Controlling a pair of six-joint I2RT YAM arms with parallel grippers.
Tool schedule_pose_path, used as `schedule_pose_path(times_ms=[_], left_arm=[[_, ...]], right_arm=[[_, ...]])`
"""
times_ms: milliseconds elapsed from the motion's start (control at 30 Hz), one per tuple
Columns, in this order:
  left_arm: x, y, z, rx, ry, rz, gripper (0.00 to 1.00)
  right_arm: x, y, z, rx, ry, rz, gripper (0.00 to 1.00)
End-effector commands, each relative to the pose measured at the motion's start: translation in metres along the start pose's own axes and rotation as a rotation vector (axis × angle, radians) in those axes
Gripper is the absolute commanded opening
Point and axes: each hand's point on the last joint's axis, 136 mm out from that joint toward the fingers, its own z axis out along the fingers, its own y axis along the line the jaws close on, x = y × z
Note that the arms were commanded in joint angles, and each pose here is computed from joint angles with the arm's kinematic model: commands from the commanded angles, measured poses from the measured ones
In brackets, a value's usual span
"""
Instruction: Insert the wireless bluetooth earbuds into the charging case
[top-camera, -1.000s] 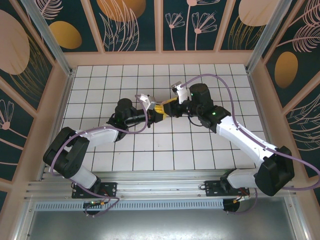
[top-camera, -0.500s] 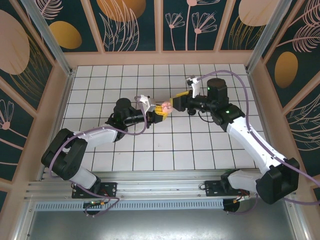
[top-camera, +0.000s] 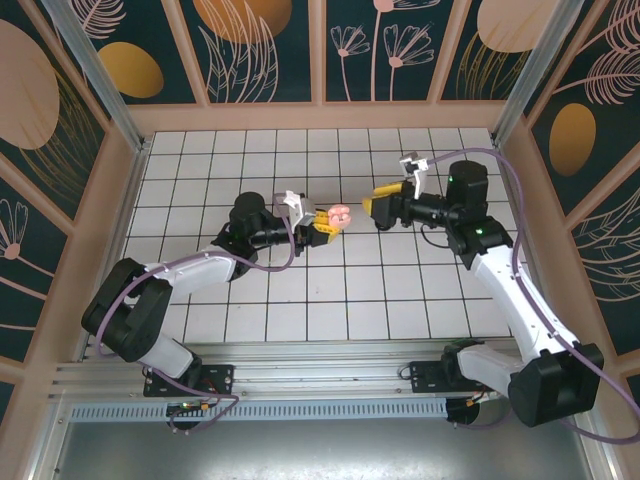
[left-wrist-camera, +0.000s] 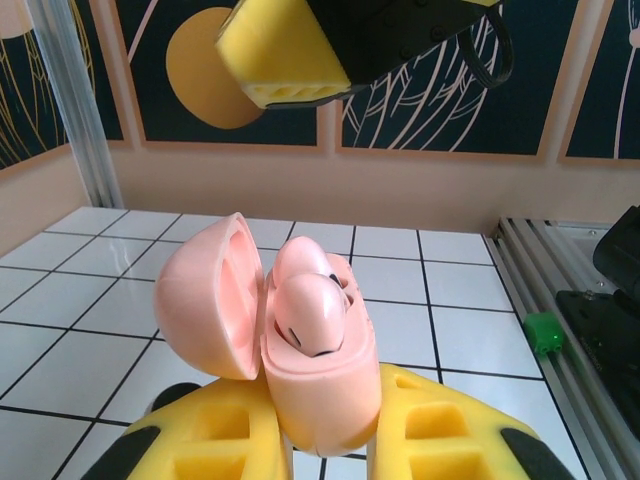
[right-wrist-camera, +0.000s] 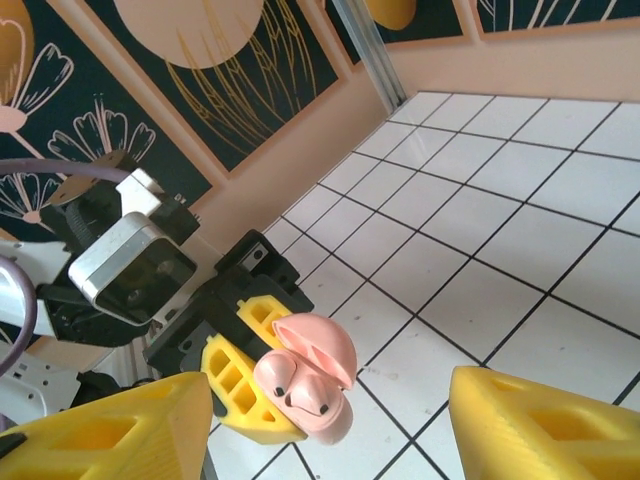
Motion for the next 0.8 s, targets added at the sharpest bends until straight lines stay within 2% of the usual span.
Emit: schedule_pose_path(times_ms=[0,400,500,767], left_arm=[[-0.017,-0.007,0.002,0.042,-0.019,0.062,0.03],[-0.019,-0.008,0.006,0.070,0.009,0.116,0.03],[-0.023,-0.009,0.005,0.077,0.008,0.128,0.03],[-0.030,-0.014,0.004,0.093,0.006,0.155,0.03]], right_arm=[[-0.003,0.020,-0.011,-0.114,-0.021,-0.167,0.66],[0.020,0.034,-0.027,-0.156,-0.029,-0.567,0.76],[0.031,0.034,-0.028,-0.156,-0.002,-0.622,0.82],[0.051,0.025,-0.022,-0.146,0.058,-0.669,0.82]])
